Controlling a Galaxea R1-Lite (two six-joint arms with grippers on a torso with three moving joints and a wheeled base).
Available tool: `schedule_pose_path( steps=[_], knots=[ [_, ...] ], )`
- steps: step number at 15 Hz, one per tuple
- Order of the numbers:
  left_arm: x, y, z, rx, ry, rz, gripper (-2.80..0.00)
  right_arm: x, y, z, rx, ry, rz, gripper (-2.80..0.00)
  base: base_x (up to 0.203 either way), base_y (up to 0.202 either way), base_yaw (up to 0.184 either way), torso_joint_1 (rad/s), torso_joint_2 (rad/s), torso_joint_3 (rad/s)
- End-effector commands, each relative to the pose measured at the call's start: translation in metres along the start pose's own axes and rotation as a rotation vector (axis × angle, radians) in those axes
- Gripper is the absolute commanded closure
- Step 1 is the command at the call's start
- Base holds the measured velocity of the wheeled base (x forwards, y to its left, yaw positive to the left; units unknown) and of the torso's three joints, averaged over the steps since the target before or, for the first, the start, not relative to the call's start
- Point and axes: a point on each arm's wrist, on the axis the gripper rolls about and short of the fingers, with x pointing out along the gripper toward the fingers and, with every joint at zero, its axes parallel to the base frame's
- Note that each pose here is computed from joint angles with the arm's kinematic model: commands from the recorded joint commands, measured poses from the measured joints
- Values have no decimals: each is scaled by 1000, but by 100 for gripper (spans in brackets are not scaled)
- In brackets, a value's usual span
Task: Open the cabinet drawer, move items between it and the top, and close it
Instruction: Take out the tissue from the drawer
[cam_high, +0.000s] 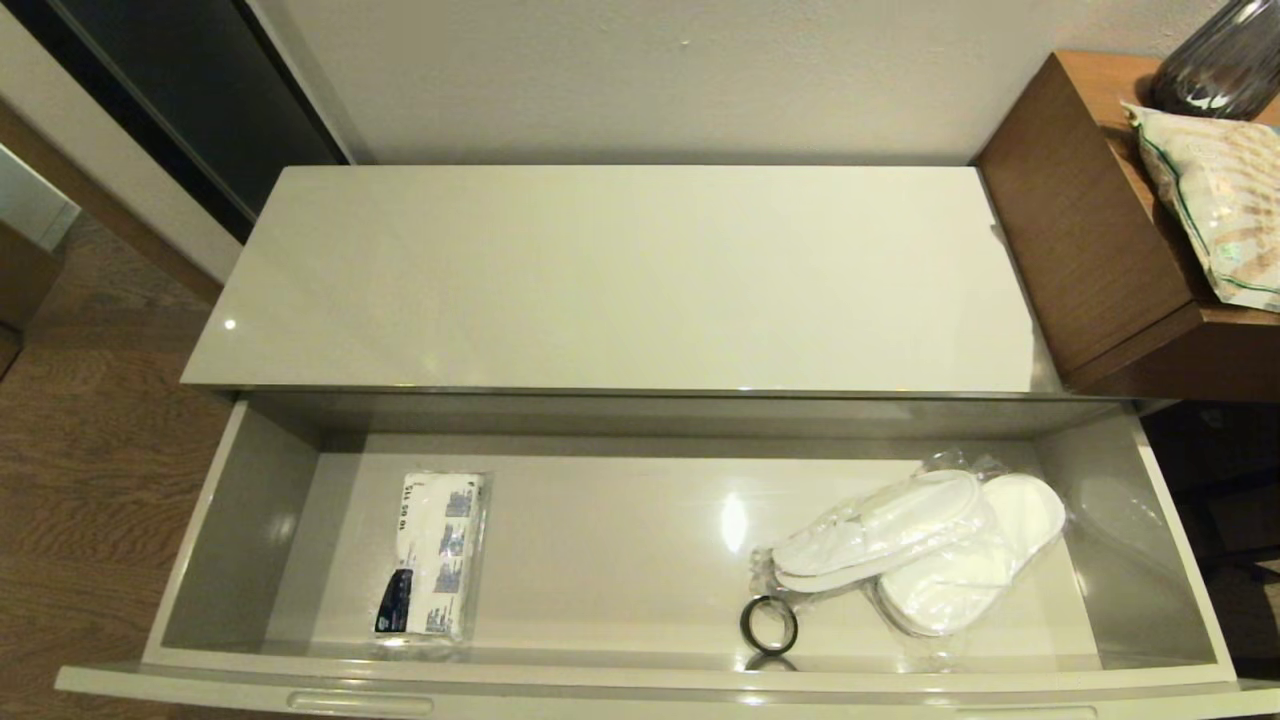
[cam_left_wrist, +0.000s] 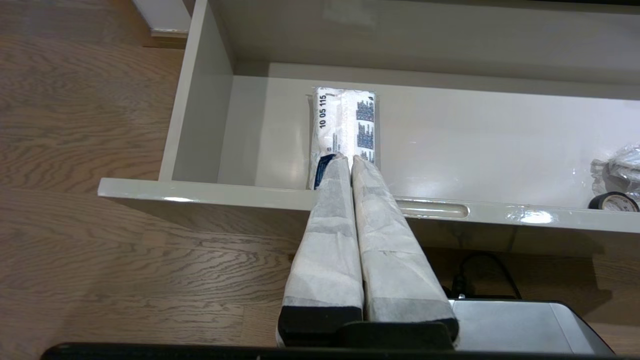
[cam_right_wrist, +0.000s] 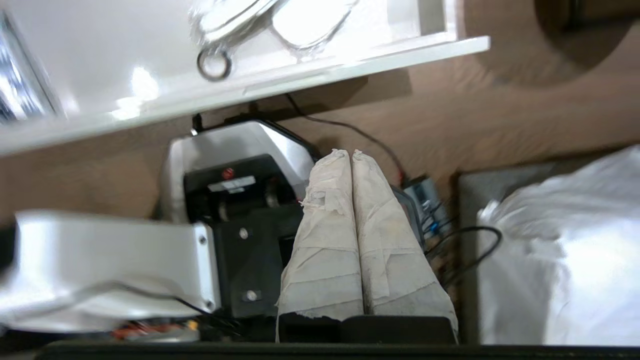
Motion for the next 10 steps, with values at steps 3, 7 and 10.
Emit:
schedule_pose_path(
  steps=[3, 7, 10],
  knots=[
    [0, 0, 0, 0, 1, 0, 0, 29, 11, -50, -122, 92, 1, 0, 0, 0, 0, 0, 0, 0],
    [0, 0, 0, 0, 1, 0, 0, 66, -18, -107, -245, 56, -21, 0, 0, 0, 0, 0, 0, 0],
    [0, 0, 0, 0, 1, 0, 0, 86, -28, -133, -326, -138, 32, 0, 0, 0, 0, 0, 0, 0]
  ],
)
